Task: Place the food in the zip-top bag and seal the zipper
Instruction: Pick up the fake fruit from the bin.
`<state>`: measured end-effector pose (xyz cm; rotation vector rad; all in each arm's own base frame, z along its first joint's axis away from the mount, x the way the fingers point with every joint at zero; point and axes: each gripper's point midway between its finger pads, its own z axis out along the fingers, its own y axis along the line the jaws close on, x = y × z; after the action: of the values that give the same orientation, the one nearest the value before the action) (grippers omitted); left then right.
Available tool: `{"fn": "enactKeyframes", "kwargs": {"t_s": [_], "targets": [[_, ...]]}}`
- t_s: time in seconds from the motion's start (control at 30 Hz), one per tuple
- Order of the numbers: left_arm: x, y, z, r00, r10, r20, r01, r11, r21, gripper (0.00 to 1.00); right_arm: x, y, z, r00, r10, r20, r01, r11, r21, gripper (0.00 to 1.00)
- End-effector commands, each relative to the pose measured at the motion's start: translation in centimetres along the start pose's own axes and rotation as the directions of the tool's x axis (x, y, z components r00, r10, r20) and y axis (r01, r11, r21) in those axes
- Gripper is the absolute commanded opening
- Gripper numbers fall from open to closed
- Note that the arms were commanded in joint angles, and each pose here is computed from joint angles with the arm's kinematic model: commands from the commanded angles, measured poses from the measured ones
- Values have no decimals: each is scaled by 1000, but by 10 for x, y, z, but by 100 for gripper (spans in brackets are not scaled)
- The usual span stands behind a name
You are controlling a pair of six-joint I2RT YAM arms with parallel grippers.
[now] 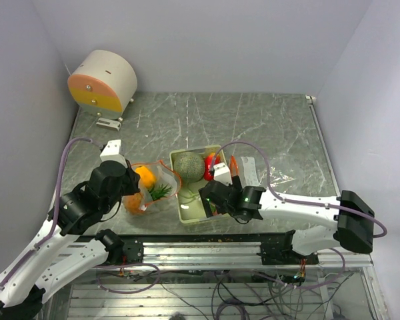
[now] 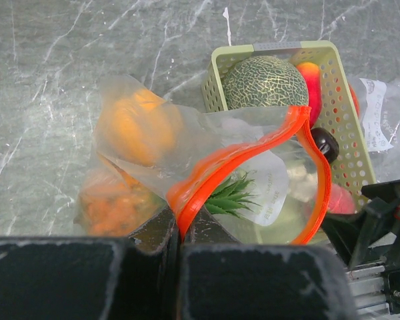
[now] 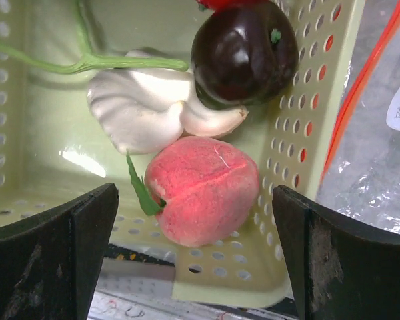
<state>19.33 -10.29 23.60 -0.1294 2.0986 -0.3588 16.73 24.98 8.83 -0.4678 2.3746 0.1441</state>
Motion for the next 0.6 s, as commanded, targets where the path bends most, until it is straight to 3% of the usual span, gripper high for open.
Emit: {"fn": "enactKeyframes", "kwargs": {"t_s": [0.0,0.27,0.37,0.5,0.57], "targets": [[-7,0,-3,999,-20,27,20,1000,3,7,7,0,15,998,45,-40,-46,999,-15,100],[-6,0,-2,999,-19,27,19,1000,2,7,20,2,34,996,27,-85,-29,999,-17,91],[-5,2,-1,1000,-15,25,15,1000,-4,7,22,2,37,995,18,-97,-19,1000,-5,76],[-5,2,-1,1000,-14,25,14,1000,-5,7,17,1,36,996,15,-84,-15,1000,-1,42],[-5,1,0,1000,-14,24,14,1000,-6,7,6,1,30,998,18,-57,-18,1000,7,39]]}}
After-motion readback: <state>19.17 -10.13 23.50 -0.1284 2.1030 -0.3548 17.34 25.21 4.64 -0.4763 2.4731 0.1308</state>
